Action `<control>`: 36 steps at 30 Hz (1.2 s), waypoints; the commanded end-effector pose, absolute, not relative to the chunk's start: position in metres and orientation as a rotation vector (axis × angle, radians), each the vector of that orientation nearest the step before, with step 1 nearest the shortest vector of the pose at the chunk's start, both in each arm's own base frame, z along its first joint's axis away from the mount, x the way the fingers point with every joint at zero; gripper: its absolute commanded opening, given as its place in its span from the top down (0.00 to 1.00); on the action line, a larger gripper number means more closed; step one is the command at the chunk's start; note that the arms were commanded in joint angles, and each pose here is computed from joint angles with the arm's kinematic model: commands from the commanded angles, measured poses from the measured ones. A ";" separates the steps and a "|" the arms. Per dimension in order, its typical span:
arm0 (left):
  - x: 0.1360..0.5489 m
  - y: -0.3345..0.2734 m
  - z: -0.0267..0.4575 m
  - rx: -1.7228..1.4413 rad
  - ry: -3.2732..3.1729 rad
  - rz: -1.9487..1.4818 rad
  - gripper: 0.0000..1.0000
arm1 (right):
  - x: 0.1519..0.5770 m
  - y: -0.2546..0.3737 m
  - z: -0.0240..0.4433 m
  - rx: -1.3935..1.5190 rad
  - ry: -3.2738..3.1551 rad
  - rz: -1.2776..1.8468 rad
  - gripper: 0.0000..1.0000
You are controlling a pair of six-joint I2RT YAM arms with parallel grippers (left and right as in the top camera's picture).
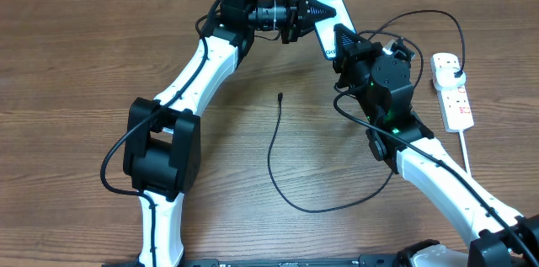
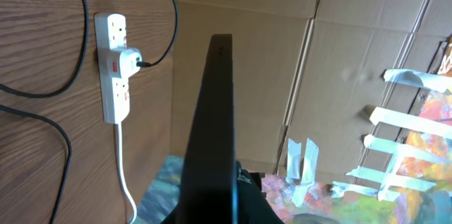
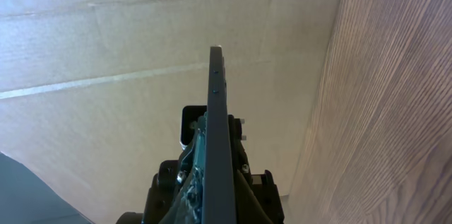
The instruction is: Plug charger to phone and switch on socket
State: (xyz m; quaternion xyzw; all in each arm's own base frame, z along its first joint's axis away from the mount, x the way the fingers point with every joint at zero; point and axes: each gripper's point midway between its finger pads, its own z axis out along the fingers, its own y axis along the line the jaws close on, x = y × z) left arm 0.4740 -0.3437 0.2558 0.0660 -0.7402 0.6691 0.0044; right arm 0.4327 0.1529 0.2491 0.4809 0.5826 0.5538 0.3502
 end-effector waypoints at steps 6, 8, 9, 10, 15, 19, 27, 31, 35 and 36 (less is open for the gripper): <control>0.473 -0.350 0.263 0.173 -2.328 2.123 0.96 | 0.430 0.166 0.262 1.193 1.539 1.496 0.95; 0.474 -0.350 0.263 0.176 -2.330 2.124 0.96 | 0.430 0.166 0.262 1.193 1.539 1.496 0.95; 0.474 -0.350 0.263 0.178 -2.331 2.124 0.96 | 0.430 0.166 0.262 1.193 1.539 1.496 0.95; 0.474 -0.350 0.263 0.178 -2.331 2.124 0.96 | 0.430 0.166 0.262 1.193 1.539 1.496 0.89; 0.476 -0.347 0.263 0.186 -2.334 2.127 0.96 | 0.430 0.165 0.262 1.193 1.539 1.496 0.75; 0.481 -0.340 0.263 0.201 -2.340 2.134 0.96 | 0.430 0.165 0.262 1.193 1.539 1.496 0.68; 0.492 -0.302 0.253 0.077 -2.427 2.153 0.96 | 0.429 0.165 0.251 1.204 1.580 1.456 0.64; 0.489 -0.280 0.251 -0.119 -2.452 2.195 0.96 | 0.425 0.170 0.242 1.088 1.685 1.383 0.64; 0.486 -0.248 0.257 -0.308 -2.427 2.266 0.96 | 0.416 0.179 0.242 0.828 1.836 1.409 0.59; 0.487 -0.237 0.259 -0.319 -2.415 2.280 0.96 | 0.415 0.177 0.240 0.806 1.860 1.410 0.58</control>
